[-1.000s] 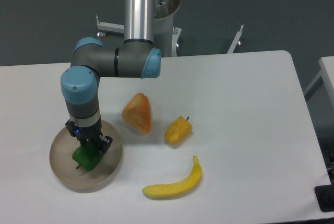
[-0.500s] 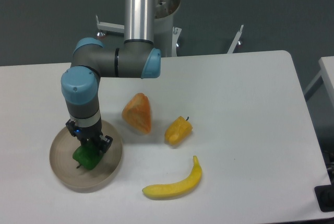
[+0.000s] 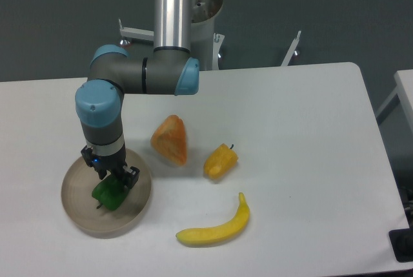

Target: Place the green pepper on the plate

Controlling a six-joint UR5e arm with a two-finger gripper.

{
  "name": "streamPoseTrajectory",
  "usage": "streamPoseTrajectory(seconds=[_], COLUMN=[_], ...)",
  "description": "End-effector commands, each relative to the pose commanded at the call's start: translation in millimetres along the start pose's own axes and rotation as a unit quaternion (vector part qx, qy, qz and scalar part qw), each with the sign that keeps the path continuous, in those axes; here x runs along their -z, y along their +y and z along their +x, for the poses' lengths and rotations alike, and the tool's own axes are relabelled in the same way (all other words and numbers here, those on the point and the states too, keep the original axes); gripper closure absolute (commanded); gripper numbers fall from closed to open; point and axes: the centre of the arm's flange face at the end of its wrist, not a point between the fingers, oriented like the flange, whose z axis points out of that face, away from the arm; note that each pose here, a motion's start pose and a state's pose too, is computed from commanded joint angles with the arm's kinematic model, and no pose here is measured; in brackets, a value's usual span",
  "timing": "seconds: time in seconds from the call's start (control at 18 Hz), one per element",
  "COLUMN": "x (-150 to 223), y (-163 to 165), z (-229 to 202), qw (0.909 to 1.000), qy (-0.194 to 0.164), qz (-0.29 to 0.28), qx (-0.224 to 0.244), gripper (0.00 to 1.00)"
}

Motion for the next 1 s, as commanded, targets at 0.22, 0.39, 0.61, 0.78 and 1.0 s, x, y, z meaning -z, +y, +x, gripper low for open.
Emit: streamPoseTrajectory(seconds=[0.22,0.39,0.61,0.78,1.0], x=[22,42,69,81,88], y=[8,25,57,83,106], z=[-19,-47,-101,-141,-179], qw=[0.9999,0.9990,0.9974,0.9948,0.9902], qy=[-0.005,-0.002,-0.007,-0.012,-0.027], qz=[0.003,-0.009,-0.017,-0.019,-0.031], qx=[-0.013,-0.044,-0.070,-0.100,-0.133], gripper=[0.00,0.00,0.00,0.00,0.00])
